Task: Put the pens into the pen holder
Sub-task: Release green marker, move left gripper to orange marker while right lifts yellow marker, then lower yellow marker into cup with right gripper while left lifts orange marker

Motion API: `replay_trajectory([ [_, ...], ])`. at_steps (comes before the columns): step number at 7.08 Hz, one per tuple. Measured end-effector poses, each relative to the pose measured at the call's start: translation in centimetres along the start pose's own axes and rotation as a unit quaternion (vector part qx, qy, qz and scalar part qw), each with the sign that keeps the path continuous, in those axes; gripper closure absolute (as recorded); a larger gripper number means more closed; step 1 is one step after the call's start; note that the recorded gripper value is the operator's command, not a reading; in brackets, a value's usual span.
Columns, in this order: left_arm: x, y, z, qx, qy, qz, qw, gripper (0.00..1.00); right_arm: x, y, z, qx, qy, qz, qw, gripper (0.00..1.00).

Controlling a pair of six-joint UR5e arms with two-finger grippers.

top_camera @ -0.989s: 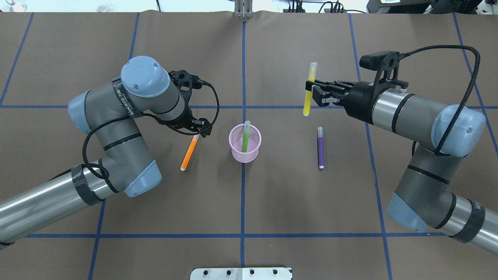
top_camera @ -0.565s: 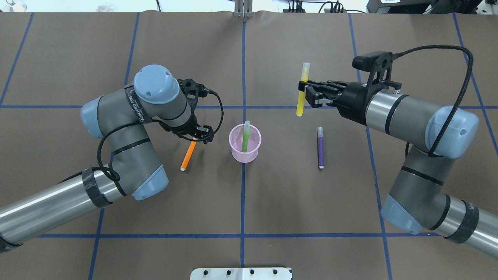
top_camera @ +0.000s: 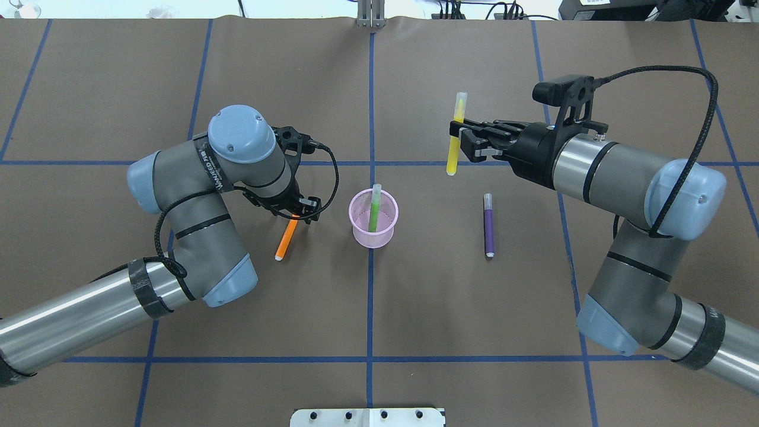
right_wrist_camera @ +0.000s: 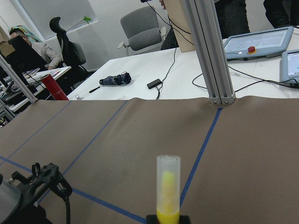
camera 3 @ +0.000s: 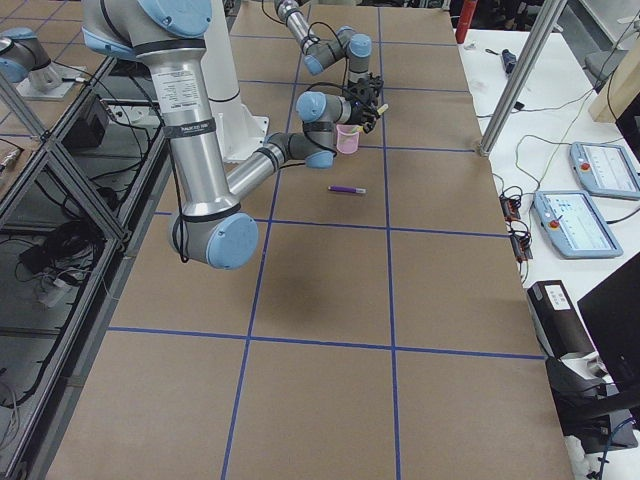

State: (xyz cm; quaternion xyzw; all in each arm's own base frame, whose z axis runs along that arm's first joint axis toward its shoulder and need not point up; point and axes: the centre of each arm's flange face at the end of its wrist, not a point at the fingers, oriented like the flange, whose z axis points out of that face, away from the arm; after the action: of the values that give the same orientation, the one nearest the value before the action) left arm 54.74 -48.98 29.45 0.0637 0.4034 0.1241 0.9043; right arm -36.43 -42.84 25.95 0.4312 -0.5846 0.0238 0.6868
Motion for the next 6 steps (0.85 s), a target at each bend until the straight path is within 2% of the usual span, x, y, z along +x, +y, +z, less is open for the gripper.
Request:
replay_trajectory([
  [1, 0.0, 0.1, 0.1, -0.003, -0.001, -0.001, 1.0000, 0.89, -0.1, -0.1, 0.0, 0.001, -0.001, 0.000, 1.0000, 1.00],
  [2, 0.0, 0.1, 0.2, -0.005, -0.002, -0.002, 1.0000, 1.00, -0.1, -0.1, 0.0, 0.001, -0.001, 0.000, 1.0000, 1.00],
  [4, 0.0, 0.2, -0.1, -0.008, -0.002, -0.004, 1.0000, 1.00, -0.2, -0.1, 0.0, 0.001, -0.002, 0.000, 1.0000, 1.00],
  [6, -0.2, -0.8, -4.0, 0.013, 0.012, -0.006, 0.9998, 1.00, -1.1, -0.7, 0.3, 0.006, -0.009, 0.001, 0.9999, 1.00],
])
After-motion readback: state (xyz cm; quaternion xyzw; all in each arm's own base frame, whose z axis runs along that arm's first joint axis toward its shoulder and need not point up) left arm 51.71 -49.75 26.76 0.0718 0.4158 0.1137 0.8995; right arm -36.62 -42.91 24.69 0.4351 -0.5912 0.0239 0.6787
